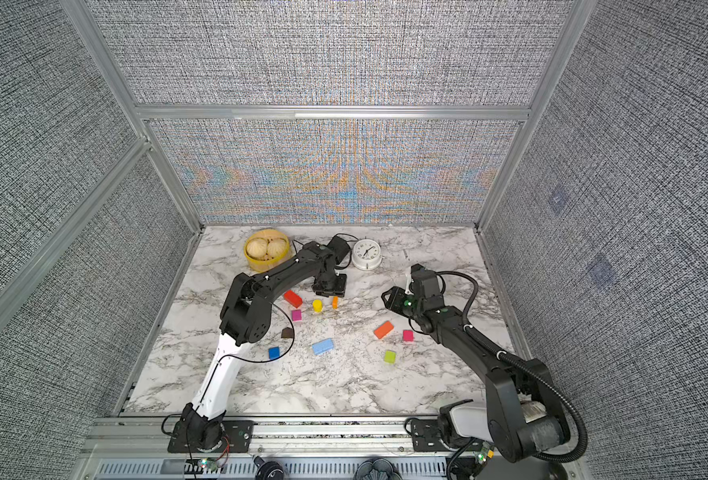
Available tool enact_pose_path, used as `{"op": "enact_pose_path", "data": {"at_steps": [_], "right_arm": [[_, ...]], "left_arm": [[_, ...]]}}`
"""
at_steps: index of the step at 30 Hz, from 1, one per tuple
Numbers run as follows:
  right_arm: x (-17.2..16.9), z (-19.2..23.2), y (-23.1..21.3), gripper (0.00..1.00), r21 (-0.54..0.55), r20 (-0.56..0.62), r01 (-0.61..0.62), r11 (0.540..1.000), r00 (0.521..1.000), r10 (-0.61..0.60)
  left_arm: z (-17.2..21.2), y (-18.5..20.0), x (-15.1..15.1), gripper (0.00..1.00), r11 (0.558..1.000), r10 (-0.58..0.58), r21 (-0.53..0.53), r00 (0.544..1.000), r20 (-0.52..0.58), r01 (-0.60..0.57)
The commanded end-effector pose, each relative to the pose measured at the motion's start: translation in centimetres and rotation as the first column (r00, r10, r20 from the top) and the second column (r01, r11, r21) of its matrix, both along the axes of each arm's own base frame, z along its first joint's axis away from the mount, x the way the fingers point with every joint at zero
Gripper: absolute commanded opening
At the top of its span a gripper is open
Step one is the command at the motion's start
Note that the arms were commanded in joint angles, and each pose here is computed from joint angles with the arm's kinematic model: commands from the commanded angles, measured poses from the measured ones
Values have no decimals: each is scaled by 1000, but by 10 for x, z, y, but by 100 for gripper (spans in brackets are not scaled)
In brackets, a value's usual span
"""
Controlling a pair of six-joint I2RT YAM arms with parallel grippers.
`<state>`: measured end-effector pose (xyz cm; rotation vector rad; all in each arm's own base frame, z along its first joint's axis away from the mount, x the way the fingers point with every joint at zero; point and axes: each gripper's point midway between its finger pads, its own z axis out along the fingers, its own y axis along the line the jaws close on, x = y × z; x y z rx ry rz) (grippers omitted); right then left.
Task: Build the wood block tower
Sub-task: 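Stand the orange block upright with the left gripper while the right arm withdraws, then move the left gripper to the light-blue block and grasp it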
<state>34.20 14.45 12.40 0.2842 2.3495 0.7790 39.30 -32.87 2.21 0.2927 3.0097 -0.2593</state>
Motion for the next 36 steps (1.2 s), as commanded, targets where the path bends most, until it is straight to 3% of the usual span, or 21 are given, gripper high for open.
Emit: {"op": "enact_pose_path", "data": {"at_steps": [1, 9, 12, 18, 25, 36], "right_arm": [[3, 11, 4, 47, 11, 52, -27, 1000, 998, 26], [1, 20, 6, 48, 0, 86, -59, 998, 995, 59], [0, 24, 9, 49, -3, 99, -88, 996, 991, 88], [-4, 31, 18, 49, 10, 74, -149, 989, 986, 148], [-26, 33, 18, 49, 20, 40, -174, 984, 984, 173], [-47, 22, 18, 49, 40, -23, -185, 982, 982, 186]], "left_arm": [[11, 1, 2, 68, 1000, -15, -5, 999, 30, 15], [58, 12, 2, 91, 999, -47, -18, 986, 159, 50], [79, 22, -8, 94, 997, -62, -35, 975, 212, 71], [95, 40, -52, 95, 982, -145, -81, 956, 254, 170], [63, 52, -114, 87, 955, -274, -53, 934, 228, 293], [26, 35, -165, 83, 884, -457, -12, 869, 189, 467]]}}
